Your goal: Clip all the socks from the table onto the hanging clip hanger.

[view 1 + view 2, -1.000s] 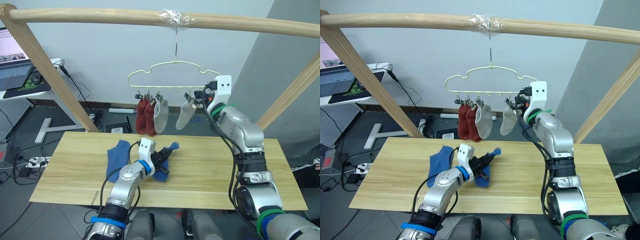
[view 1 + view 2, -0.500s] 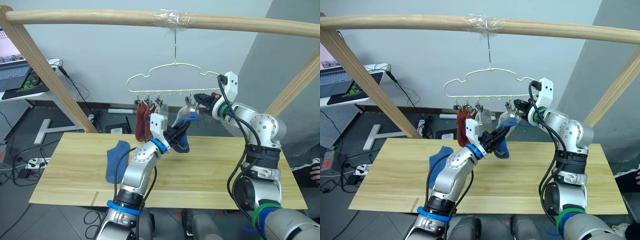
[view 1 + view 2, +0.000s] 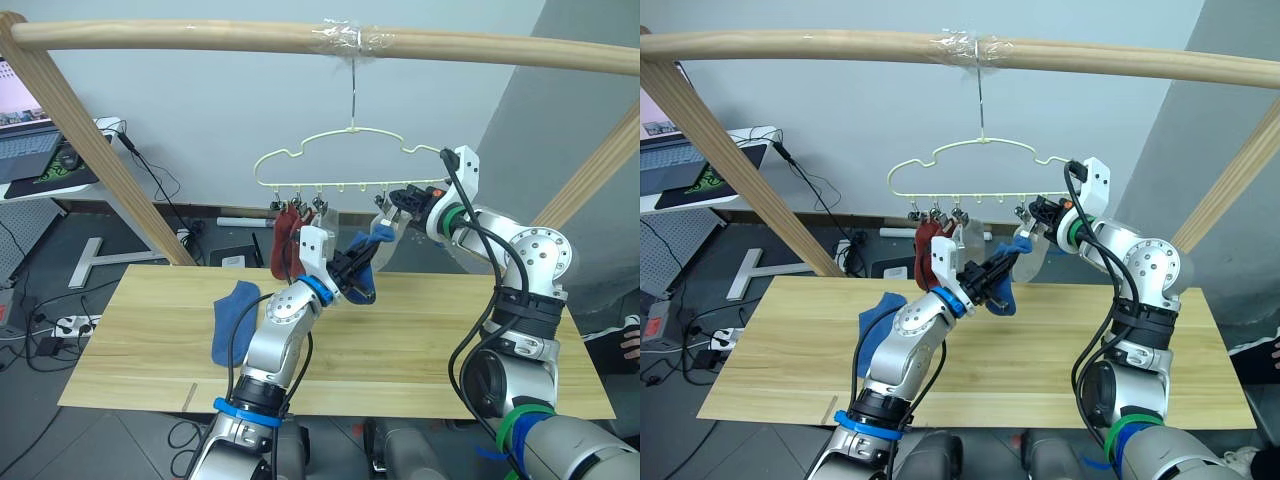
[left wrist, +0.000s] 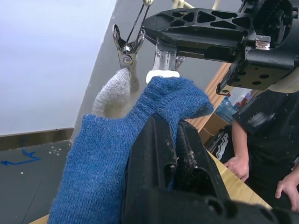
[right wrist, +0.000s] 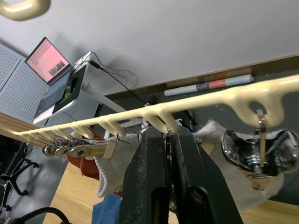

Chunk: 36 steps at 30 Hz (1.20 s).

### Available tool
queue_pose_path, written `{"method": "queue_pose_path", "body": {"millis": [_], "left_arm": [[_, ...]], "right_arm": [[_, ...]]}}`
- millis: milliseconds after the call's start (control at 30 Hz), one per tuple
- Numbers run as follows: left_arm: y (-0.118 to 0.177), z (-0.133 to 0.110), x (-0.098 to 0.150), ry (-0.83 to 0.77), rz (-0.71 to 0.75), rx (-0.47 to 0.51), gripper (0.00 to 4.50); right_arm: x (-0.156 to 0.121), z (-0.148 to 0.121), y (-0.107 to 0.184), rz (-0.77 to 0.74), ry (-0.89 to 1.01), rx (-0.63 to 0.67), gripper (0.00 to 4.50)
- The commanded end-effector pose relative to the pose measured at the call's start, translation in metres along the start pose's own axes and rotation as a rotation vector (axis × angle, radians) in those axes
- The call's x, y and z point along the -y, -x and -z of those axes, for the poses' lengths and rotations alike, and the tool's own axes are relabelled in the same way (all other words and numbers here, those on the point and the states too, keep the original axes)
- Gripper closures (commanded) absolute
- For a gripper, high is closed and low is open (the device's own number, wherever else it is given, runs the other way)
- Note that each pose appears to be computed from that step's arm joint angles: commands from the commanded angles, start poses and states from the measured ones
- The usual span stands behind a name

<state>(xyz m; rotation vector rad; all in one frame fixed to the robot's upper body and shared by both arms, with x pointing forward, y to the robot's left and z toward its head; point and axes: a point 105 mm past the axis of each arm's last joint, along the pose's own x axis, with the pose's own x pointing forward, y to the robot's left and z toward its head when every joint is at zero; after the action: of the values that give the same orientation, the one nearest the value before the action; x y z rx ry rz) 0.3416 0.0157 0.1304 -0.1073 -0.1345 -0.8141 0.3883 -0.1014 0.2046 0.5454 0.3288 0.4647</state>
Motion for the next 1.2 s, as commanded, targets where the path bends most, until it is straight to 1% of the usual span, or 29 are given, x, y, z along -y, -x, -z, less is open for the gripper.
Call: {"method": "queue_pose_path", "body": {"millis": [33, 367, 567, 767, 867, 967, 1100, 1200], "left_arm": [[0.000, -0.005, 0.007, -0.006, 0.036, 0.018, 4.46], [-0.002, -0.003, 0.002, 0.001, 0.024, 0.005, 4.46], [-0.012, -0.019, -0.004, -0.022, -0.012, 0.062, 4.46], [-0.016, -0.020, -0.007, -0.023, -0.023, 0.071, 4.46], [-0.019, -0.025, -0.002, -0.015, -0.001, 0.093, 4.46], [-0.020, -0.024, 0.004, -0.019, 0.028, 0.090, 4.46], [-0.020, -0.023, 0.005, -0.030, 0.038, 0.084, 4.46], [-0.021, -0.026, 0.006, -0.030, 0.042, 0.093, 4.50]], "right_arm": [[-0.005, -0.012, 0.005, -0.006, 0.007, 0.042, 4.50], [-0.005, -0.015, 0.005, -0.002, -0.003, 0.044, 4.50], [-0.007, -0.014, 0.005, -0.006, -0.005, 0.040, 4.50], [-0.007, -0.014, 0.003, -0.001, 0.004, 0.041, 4.50], [-0.008, -0.013, 0.003, -0.005, 0.002, 0.040, 4.50], [-0.008, -0.014, 0.003, -0.006, -0.007, 0.046, 4.50], [-0.008, -0.016, 0.002, -0.011, -0.018, 0.051, 4.50], [-0.014, -0.016, 0.004, -0.050, -0.043, 0.057, 3.64]]}}
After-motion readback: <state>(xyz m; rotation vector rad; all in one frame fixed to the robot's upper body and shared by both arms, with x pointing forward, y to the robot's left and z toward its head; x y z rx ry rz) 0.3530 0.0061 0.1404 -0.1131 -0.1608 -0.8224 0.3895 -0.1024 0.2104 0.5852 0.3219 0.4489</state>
